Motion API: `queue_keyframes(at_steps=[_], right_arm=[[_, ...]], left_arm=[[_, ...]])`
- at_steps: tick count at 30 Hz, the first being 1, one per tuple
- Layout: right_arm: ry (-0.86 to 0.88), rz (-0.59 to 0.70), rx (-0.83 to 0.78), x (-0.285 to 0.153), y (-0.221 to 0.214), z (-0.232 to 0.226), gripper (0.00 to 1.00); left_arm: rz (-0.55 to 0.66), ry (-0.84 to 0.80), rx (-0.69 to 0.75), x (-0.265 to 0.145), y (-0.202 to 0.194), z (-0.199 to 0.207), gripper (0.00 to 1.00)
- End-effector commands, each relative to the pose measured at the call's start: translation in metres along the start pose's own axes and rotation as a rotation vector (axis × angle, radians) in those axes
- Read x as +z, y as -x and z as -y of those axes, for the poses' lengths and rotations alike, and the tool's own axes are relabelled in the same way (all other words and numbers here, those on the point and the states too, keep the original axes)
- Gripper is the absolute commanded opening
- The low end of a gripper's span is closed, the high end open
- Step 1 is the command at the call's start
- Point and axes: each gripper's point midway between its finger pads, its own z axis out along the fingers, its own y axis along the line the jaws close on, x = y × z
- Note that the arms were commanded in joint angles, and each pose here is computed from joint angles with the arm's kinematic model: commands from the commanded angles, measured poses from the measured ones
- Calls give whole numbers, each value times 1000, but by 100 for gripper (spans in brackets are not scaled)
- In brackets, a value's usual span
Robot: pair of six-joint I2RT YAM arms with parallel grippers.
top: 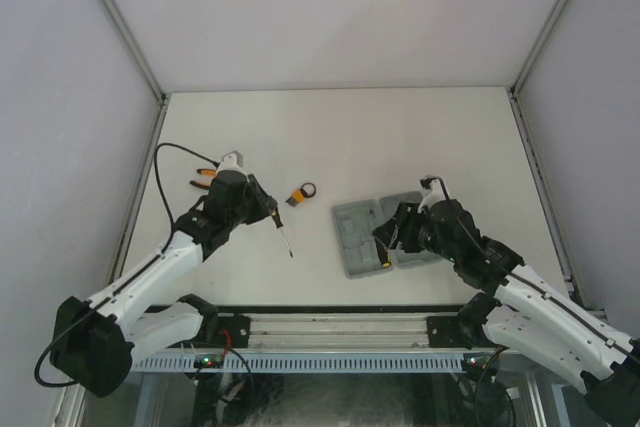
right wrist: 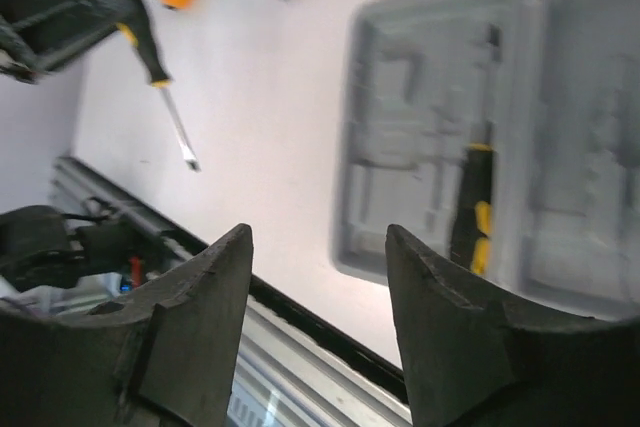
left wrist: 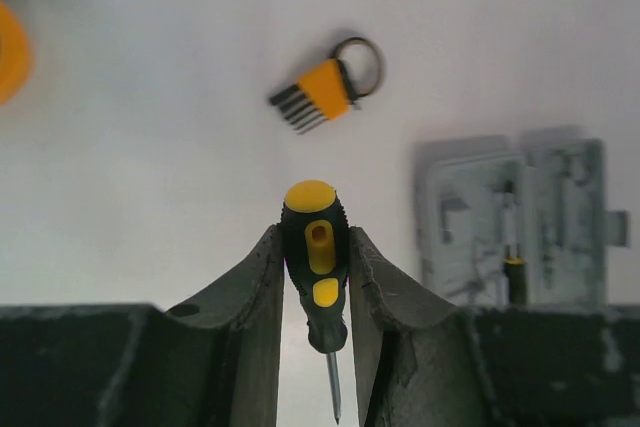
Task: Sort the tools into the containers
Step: Pick up the screwdriver from the center of the board.
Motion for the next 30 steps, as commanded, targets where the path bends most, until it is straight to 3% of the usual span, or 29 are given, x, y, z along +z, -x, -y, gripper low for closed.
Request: queue_keyframes(at_steps=[1, 7, 14, 30], right_arm=[[278, 115, 28, -3, 35, -70, 56], [467, 140, 9, -1, 43, -119, 57], [564, 115, -5, 0, 36, -143, 54], [504, 112, -18, 5, 27, -135, 40]], left_arm=[[24, -294, 29, -30, 6, 68, 0], [4, -540, 41, -61, -9, 127, 0], [1, -782, 57, -96, -16, 182, 0], [-9, -866, 63, -118, -26, 204, 0]])
